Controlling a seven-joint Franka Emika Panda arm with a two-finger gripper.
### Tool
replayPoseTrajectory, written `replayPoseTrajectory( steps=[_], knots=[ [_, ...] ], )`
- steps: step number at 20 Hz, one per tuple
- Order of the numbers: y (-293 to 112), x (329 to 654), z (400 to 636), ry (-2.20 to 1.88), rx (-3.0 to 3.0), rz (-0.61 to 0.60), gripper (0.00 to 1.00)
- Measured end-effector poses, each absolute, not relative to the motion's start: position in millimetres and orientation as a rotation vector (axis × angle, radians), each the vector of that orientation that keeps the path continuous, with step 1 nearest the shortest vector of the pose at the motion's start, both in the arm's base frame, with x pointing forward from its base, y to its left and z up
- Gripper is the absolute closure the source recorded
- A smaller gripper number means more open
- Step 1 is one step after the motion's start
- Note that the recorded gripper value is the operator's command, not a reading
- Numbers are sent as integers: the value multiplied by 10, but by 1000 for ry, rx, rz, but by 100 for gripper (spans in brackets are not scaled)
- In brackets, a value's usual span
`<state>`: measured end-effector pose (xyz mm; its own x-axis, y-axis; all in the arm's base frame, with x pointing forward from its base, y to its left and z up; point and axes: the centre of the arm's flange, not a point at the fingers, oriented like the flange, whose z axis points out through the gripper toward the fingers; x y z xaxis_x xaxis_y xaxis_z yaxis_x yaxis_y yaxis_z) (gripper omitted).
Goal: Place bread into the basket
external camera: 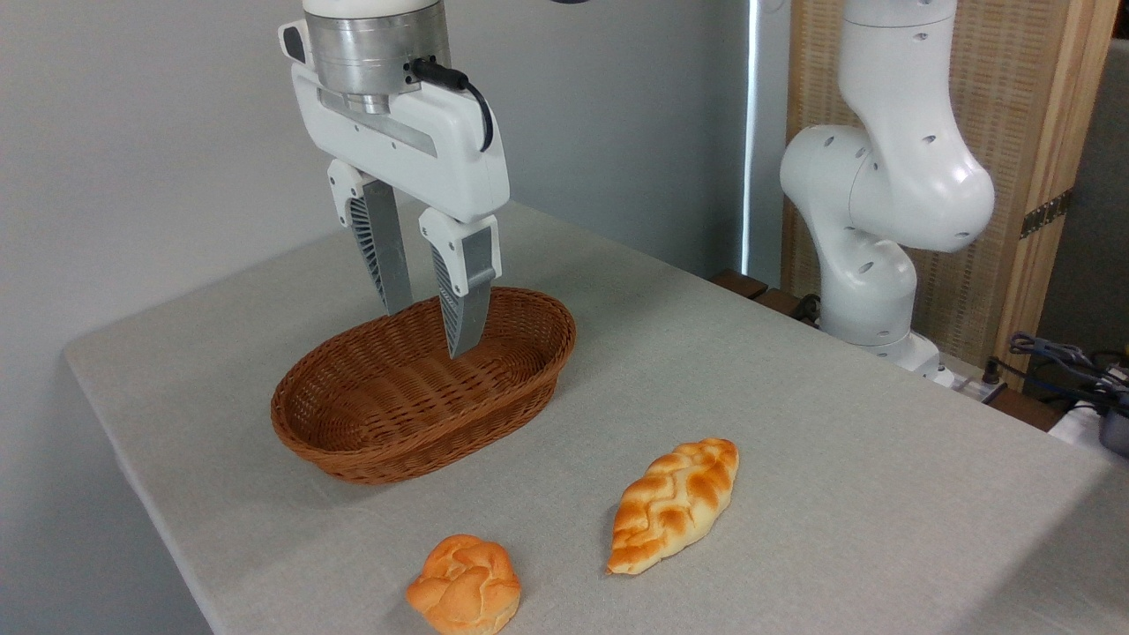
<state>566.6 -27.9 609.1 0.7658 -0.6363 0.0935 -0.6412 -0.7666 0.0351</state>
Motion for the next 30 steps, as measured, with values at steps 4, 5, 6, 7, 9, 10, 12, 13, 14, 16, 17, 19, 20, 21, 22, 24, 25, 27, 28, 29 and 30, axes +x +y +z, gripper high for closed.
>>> replayPoseTrajectory(
  steps=[4, 5, 6, 7, 9, 10, 12, 13, 14, 16, 17, 19, 20, 21, 22, 24, 25, 27, 28, 29, 30],
  knots=[
    [-279, 5666, 6091, -1047, 2891, 117, 0],
    [-279, 5666, 6090, -1047, 2891, 117, 0],
    [-279, 5667, 6090, -1047, 2891, 117, 0],
    [-279, 5667, 6089, -1047, 2891, 117, 0],
    [-279, 5667, 6089, -1047, 2891, 116, 0],
    [-279, 5667, 6089, -1047, 2891, 116, 0],
    [-279, 5667, 6089, -1047, 2891, 116, 0],
    [-279, 5667, 6089, -1047, 2891, 116, 0],
    [-279, 5667, 6089, -1047, 2891, 116, 0],
    [-278, 5667, 6088, -1047, 2891, 116, 0],
    [-278, 5667, 6088, -1047, 2891, 116, 0],
    [-278, 5667, 6088, -1047, 2891, 116, 0],
    [-277, 5667, 6088, -1046, 2891, 116, 0],
    [-275, 5667, 6088, -1046, 2891, 116, 0],
    [-274, 5667, 6087, -1045, 2891, 116, 0],
    [-270, 5667, 6087, -1045, 2891, 115, 0],
    [-263, 5667, 6087, -1043, 2892, 116, 0],
    [-194, 5668, 6080, -1025, 2898, 114, 0],
    [-142, 5663, 6071, -1012, 2903, 111, 0],
    [-110, 5651, 6068, -1004, 2905, 109, 0],
    [-75, 5620, 6063, -1008, 2904, 106, 0]
  ],
)
